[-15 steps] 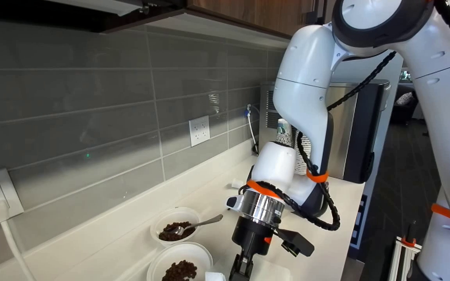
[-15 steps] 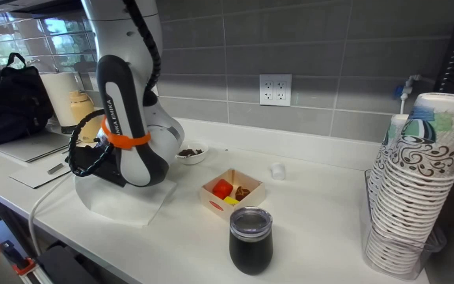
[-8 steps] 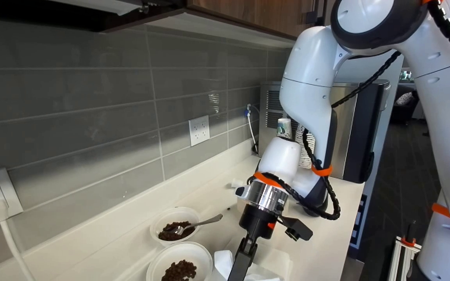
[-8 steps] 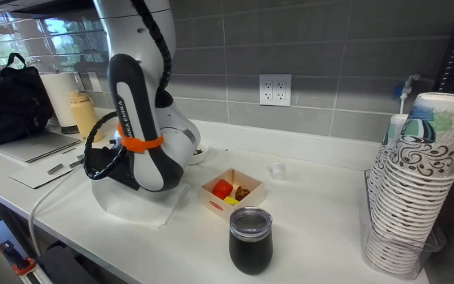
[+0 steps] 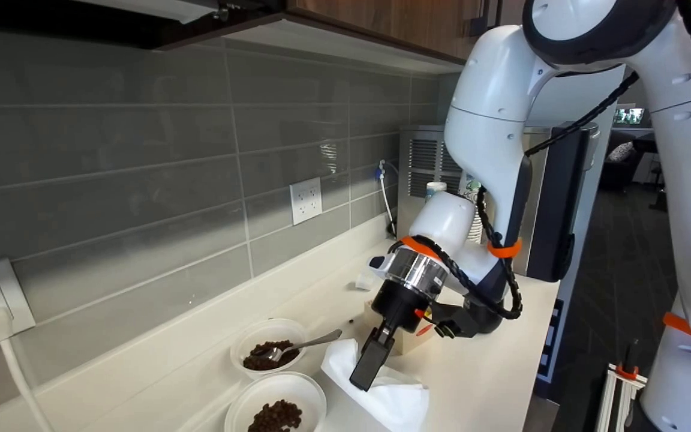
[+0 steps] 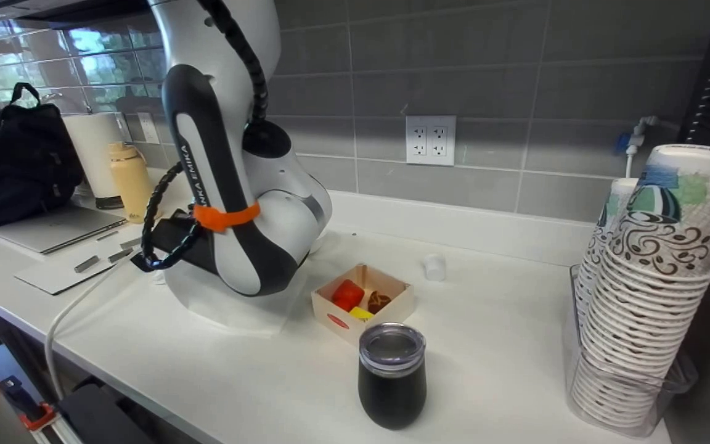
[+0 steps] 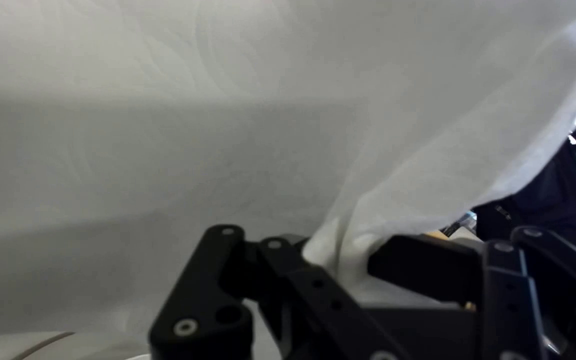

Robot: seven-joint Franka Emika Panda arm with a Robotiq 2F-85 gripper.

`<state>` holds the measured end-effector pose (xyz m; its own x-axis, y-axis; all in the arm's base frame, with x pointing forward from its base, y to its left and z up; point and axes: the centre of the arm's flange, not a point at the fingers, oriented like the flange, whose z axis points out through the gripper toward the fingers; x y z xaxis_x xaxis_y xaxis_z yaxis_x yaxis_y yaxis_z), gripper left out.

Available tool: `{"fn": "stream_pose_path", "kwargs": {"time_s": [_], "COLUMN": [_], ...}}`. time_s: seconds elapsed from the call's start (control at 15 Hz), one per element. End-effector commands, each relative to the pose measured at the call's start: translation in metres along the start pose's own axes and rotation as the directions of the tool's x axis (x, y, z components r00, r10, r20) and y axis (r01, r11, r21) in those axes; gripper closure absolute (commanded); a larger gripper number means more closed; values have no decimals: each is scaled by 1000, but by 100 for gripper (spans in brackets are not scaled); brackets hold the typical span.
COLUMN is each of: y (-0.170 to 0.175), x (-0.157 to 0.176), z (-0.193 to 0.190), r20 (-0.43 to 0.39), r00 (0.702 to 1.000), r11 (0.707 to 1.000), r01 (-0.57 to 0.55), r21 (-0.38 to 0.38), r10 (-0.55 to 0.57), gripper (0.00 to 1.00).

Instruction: Fold the napkin

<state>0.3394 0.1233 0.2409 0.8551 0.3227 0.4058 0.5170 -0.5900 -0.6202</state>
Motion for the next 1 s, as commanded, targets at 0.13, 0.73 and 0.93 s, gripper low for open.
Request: {"fn": "stream_pose_path", "kwargs": {"time_s": [0.13, 0.73, 0.93], "y": [4, 16, 21], "x": [-27, -57, -62], "z": [-12, -45, -54], "r20": [-38, -64, -88], "r00": [998, 991, 985], "r11": [999, 988, 981], "r01": [-41, -125, -160], "r21": [-4, -87, -109], "r10": [41, 120, 151], "gripper": [100, 100, 100]}}
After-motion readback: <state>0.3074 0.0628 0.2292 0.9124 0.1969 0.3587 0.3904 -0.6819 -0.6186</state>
